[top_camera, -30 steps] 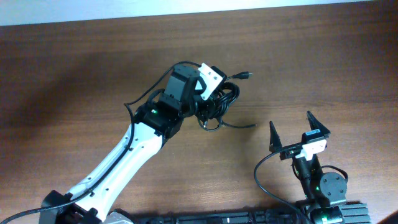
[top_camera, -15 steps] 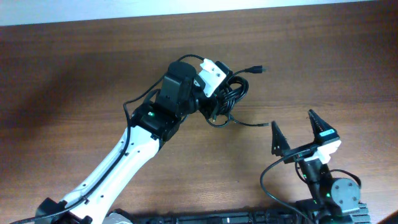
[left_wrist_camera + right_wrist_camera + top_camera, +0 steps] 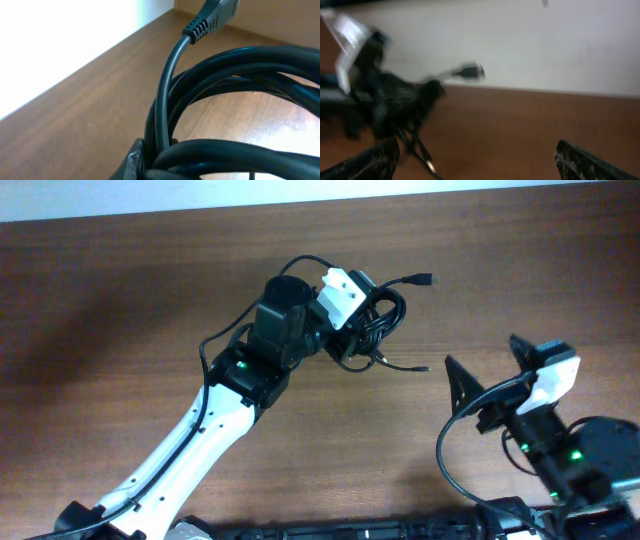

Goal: Untangle cables

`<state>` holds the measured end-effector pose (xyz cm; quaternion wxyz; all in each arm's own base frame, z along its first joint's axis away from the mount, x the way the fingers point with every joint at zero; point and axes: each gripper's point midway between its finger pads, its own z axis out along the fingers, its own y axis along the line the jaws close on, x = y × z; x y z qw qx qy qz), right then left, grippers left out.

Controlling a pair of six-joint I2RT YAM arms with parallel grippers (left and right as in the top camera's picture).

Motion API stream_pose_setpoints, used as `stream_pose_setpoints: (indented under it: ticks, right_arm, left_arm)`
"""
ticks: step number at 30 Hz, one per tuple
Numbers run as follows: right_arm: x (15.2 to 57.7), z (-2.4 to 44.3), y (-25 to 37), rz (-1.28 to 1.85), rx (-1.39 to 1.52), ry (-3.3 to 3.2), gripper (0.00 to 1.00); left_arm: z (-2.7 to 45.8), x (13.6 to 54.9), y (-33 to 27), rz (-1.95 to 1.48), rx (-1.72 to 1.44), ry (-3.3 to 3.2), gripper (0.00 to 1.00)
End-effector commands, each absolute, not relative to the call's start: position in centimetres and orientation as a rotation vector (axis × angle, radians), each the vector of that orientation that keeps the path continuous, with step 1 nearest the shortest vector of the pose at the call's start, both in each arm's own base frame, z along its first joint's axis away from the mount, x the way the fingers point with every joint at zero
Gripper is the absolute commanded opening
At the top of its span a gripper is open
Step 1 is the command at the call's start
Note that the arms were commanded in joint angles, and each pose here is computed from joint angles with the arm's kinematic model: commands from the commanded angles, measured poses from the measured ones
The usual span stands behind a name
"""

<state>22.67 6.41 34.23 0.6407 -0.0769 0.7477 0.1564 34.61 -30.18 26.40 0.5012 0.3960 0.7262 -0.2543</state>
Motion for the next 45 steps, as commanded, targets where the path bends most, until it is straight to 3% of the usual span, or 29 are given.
stream_pose_setpoints:
  ticks: [1,4,9,13,20,29,40,43,45]
  right_arm:
    - [20.3,37.7,9.5,0.526,-0.337,1.619,0.99]
    - [18.2,37.6,12.3,0.694,-0.495,1.6,0.99]
    - [18.6,37.6,12.0,0.695,-0.448,1.613,0.99]
    - [21.1,37.3,8.7,0.747,-0.004,1.7,0.99]
    - [24.2,34.3,7.9,0.98,0.492,1.823,0.99]
    - [25.6,35.4,13.7,1.338,0.22,1.898,0.87]
    - [25.7,34.8,14.5,1.355,0.147,1.928,0.86]
    - [25.7,34.6,14.5,1.346,0.139,1.934,0.75]
    - [25.8,34.5,14.4,1.336,0.139,1.932,0.48]
  left_arm:
    - [29.9,34.2,-30.6,-0.54,1.06,1.558,0.0]
    - [31.0,34.5,-30.8,-0.431,1.144,1.418,0.0]
    - [32.7,34.2,-31.3,-0.403,1.176,1.3,0.0]
    - [33.1,32.8,-31.8,-0.342,1.318,1.136,0.0]
    - [35.4,31.5,-31.3,-0.308,1.324,1.045,0.0]
    - [35.9,30.3,-31.2,-0.344,1.344,1.023,0.0]
    - [36.2,30.2,-31.4,-0.346,1.341,1.007,0.0]
    - [36.1,29.4,-32.0,-0.375,1.357,0.993,0.0]
    - [36.2,28.9,-32.4,-0.384,1.363,0.98,0.0]
